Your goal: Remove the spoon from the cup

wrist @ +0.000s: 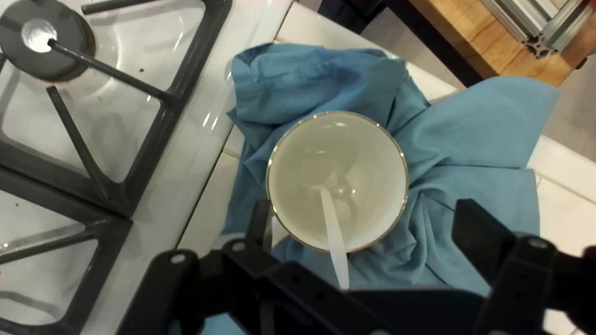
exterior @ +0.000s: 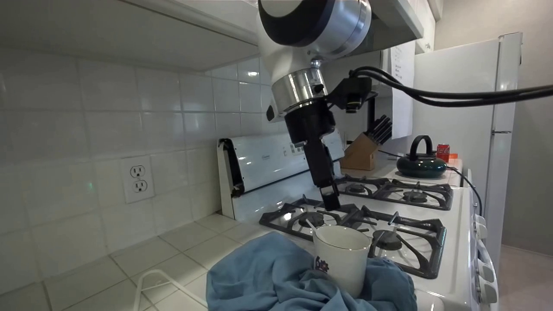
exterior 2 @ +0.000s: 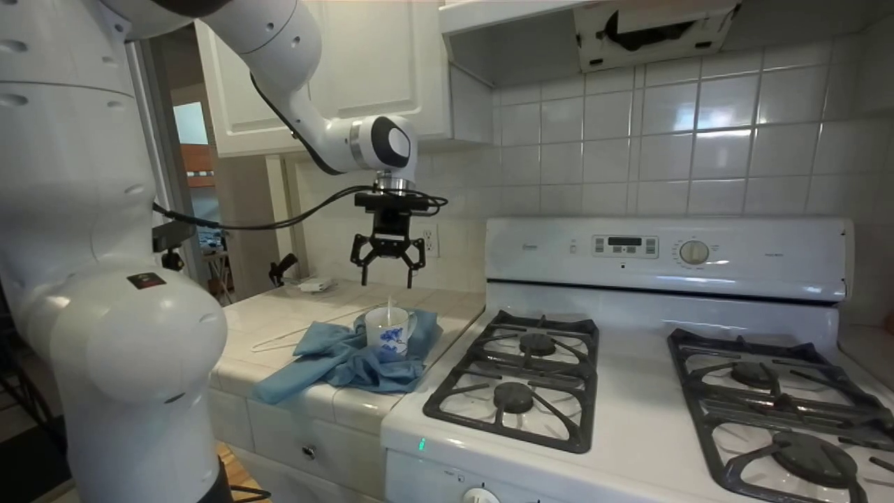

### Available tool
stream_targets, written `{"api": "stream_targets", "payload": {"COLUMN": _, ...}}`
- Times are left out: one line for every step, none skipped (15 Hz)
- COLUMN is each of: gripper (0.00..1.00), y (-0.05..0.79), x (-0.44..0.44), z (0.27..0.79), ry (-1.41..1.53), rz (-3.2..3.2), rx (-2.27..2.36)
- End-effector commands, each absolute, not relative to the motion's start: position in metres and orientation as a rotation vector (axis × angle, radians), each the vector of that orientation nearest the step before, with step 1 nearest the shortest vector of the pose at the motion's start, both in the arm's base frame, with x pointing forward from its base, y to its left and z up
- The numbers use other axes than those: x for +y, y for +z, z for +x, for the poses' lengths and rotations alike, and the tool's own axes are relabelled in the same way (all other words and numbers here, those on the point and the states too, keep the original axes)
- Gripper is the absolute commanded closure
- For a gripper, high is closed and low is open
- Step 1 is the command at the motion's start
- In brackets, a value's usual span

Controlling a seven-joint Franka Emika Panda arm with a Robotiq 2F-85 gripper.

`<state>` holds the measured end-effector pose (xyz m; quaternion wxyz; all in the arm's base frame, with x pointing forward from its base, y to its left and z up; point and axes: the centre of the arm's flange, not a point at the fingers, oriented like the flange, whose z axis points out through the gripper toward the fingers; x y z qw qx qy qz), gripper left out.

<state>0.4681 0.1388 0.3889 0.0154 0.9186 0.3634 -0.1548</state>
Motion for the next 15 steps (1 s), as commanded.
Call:
{"api": "stream_targets", "payload": {"gripper": 0.0, "y": 0.383, "x": 0.16, "z": 0.462, "ry": -0.347, "rz": 2.826, "rx": 1.222}}
{"api": "stream_targets", "payload": {"gripper": 0.0, "y": 0.383, "x": 0.165, "z": 0.462, "ry": -0.321, "rz": 2.826, "rx": 1.233}}
{"api": "stream_targets", "payload": {"gripper": 0.0, "y": 0.382, "x": 0.168, "z": 0.462, "ry": -0.305, "rz": 2.827, "rx": 1.246}}
{"api": "stream_targets", "payload": {"gripper": 0.0, "y": 0.382, "x": 0.171, "z": 0.463, "ry": -0.284, "rz": 2.825, "rx": 1.249}}
{"api": "stream_targets", "payload": {"gripper": 0.0, "y": 0.382, "x": 0.172, "z": 0.462, "ry": -0.254, "rz": 2.821, "rx": 1.255}}
{"api": "stream_targets", "payload": {"gripper": 0.0, "y": 0.382, "x": 0.173, "z": 0.462, "ry": -0.218, "rz": 2.813, "rx": 1.262}}
{"api": "stream_targets", "payload": {"gripper": 0.0, "y": 0.382, "x": 0.174, "z": 0.462, "ry": -0.2, "rz": 2.816, "rx": 1.264}}
{"api": "stream_targets", "payload": {"gripper": 0.0, "y": 0.381, "x": 0.172, "z": 0.462, "ry": -0.187, "rz": 2.819, "rx": 1.253}}
{"api": "stream_targets", "payload": {"gripper": 0.0, "y": 0.38, "x": 0.17, "z": 0.462, "ry": -0.185, "rz": 2.82, "rx": 1.248}}
{"api": "stream_targets", "payload": {"gripper": 0.0, "y": 0.38, "x": 0.167, "z": 0.461, "ry": -0.181, "rz": 2.828, "rx": 1.241}}
{"api": "stream_targets", "payload": {"gripper": 0.0, "y": 0.379, "x": 0.165, "z": 0.461, "ry": -0.184, "rz": 2.834, "rx": 1.235}}
{"api": "stream_targets", "payload": {"gripper": 0.0, "y": 0.379, "x": 0.163, "z": 0.459, "ry": -0.185, "rz": 2.838, "rx": 1.224}}
{"api": "stream_targets", "payload": {"gripper": 0.0, "y": 0.379, "x": 0.162, "z": 0.458, "ry": -0.183, "rz": 2.843, "rx": 1.214}}
{"api": "stream_targets", "payload": {"gripper": 0.0, "y": 0.379, "x": 0.16, "z": 0.458, "ry": -0.178, "rz": 2.847, "rx": 1.204}}
{"api": "stream_targets", "payload": {"gripper": 0.05, "y": 0.379, "x": 0.158, "z": 0.458, "ry": -0.175, "rz": 2.852, "rx": 1.191}}
